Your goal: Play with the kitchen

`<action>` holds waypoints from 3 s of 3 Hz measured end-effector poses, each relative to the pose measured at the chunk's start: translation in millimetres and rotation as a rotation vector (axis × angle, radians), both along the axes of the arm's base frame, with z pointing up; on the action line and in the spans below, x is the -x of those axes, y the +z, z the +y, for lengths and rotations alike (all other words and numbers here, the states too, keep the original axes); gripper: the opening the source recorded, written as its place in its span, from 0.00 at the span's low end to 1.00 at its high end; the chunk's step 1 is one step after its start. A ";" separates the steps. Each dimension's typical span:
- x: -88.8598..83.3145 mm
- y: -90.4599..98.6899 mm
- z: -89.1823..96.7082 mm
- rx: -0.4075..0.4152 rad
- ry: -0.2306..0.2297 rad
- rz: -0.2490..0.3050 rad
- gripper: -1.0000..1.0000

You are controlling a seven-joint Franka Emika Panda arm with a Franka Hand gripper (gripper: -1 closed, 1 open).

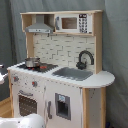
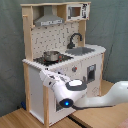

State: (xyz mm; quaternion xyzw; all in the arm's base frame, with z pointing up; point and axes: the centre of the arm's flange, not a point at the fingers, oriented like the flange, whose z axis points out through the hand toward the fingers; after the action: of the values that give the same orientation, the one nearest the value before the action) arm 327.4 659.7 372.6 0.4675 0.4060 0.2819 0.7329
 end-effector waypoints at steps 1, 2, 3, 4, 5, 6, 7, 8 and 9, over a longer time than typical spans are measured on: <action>-0.6 -0.3 -5.7 0.026 0.045 0.017 1.00; 0.9 0.2 -14.1 0.051 0.090 0.036 1.00; 5.0 0.8 -25.4 0.076 0.137 0.057 1.00; 11.0 0.8 -39.7 0.098 0.185 0.078 1.00; 18.1 0.1 -56.0 0.119 0.231 0.099 1.00; 25.8 -1.1 -74.2 0.139 0.276 0.122 1.00; 33.4 -3.3 -93.3 0.158 0.321 0.146 1.00; 40.6 -5.5 -112.1 0.175 0.364 0.170 1.00; 46.6 -7.3 -130.2 0.191 0.403 0.195 1.00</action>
State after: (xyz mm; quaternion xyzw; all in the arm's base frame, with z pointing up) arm 280.8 529.4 365.2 0.3307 0.5847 0.3364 0.6601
